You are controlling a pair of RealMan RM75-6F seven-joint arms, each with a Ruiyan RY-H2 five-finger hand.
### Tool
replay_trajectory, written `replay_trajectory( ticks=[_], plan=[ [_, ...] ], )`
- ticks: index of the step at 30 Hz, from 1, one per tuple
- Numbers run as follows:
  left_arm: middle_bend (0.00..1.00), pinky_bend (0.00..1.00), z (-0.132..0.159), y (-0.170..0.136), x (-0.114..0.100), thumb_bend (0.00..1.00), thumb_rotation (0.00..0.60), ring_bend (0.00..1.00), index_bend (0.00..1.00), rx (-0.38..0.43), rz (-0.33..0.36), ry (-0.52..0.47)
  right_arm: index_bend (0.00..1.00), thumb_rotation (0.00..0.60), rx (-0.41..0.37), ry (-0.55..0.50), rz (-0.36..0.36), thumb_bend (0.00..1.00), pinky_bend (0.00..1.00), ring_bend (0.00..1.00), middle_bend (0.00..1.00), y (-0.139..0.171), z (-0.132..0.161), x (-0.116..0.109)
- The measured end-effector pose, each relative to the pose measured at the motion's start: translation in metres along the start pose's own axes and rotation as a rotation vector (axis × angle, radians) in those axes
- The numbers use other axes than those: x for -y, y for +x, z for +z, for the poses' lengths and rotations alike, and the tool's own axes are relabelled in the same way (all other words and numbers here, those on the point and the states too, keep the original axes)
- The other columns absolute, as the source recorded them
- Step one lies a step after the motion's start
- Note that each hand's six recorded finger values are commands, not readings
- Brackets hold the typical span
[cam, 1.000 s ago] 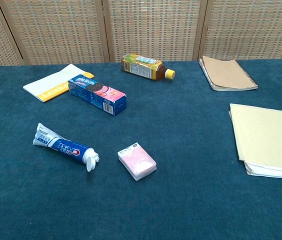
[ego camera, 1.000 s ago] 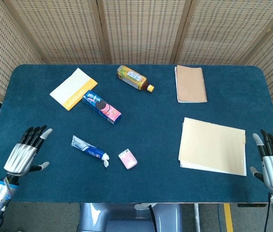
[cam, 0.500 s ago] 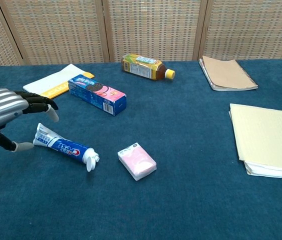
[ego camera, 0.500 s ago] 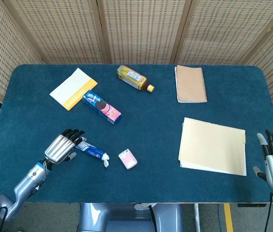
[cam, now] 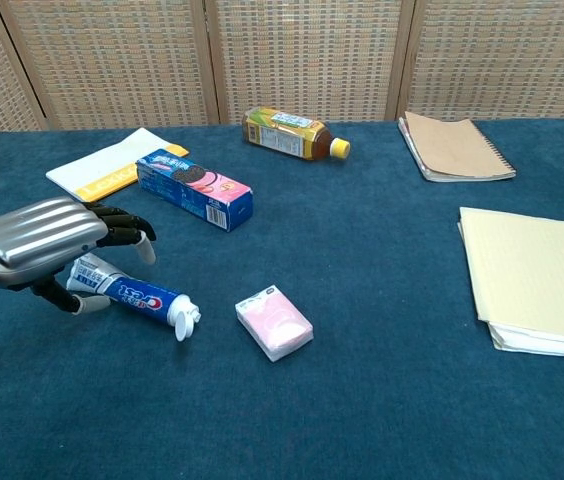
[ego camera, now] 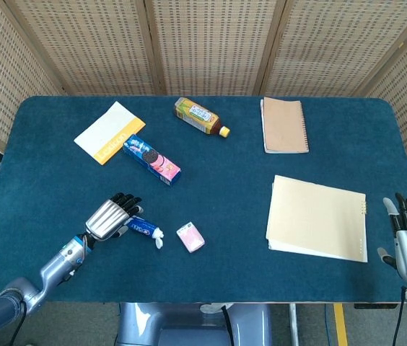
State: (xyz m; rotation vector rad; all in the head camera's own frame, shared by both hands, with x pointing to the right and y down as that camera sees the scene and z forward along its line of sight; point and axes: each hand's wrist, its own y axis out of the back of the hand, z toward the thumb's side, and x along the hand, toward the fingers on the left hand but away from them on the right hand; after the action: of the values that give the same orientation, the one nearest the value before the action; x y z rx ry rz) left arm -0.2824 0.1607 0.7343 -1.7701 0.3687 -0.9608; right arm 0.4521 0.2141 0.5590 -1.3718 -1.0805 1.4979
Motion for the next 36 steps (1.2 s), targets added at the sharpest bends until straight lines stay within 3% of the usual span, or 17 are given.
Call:
replay_trajectory(
  ticks=[7,20,29,36],
  plan=[
    [0.33,0.33,0.004,0.004,0.005,0.29,0.6,0.3,0.43,0.008,0.002,-0.003,0.0,0.6,0.003,-0.005,-0.002,0.0,0.0,0.0,0.0,0.0,-0.001,-0.001],
    [0.43,0.46,0.005,0.008,0.007,0.45,0.6,0.4,0.55,0.003,0.027,-0.015,0.0,0.6,0.005,-0.017,0.005,0.0,0.0,0.0,0.0,0.0,-0.002,-0.001],
    [0.56,0.52,0.004,0.007,0.011,0.46,0.6,0.47,0.7,-0.019,0.021,-0.077,0.0,0.6,0.004,-0.02,0.011,0.0,0.0,0.0,0.0,0.0,-0.001,0.0],
    [0.59,0.52,0.001,0.006,0.011,0.46,0.6,0.49,0.73,-0.044,0.019,-0.139,0.0,0.6,0.001,-0.022,0.016,0.0,0.0,0.0,0.0,-0.001,0.0,0.001]
  ],
)
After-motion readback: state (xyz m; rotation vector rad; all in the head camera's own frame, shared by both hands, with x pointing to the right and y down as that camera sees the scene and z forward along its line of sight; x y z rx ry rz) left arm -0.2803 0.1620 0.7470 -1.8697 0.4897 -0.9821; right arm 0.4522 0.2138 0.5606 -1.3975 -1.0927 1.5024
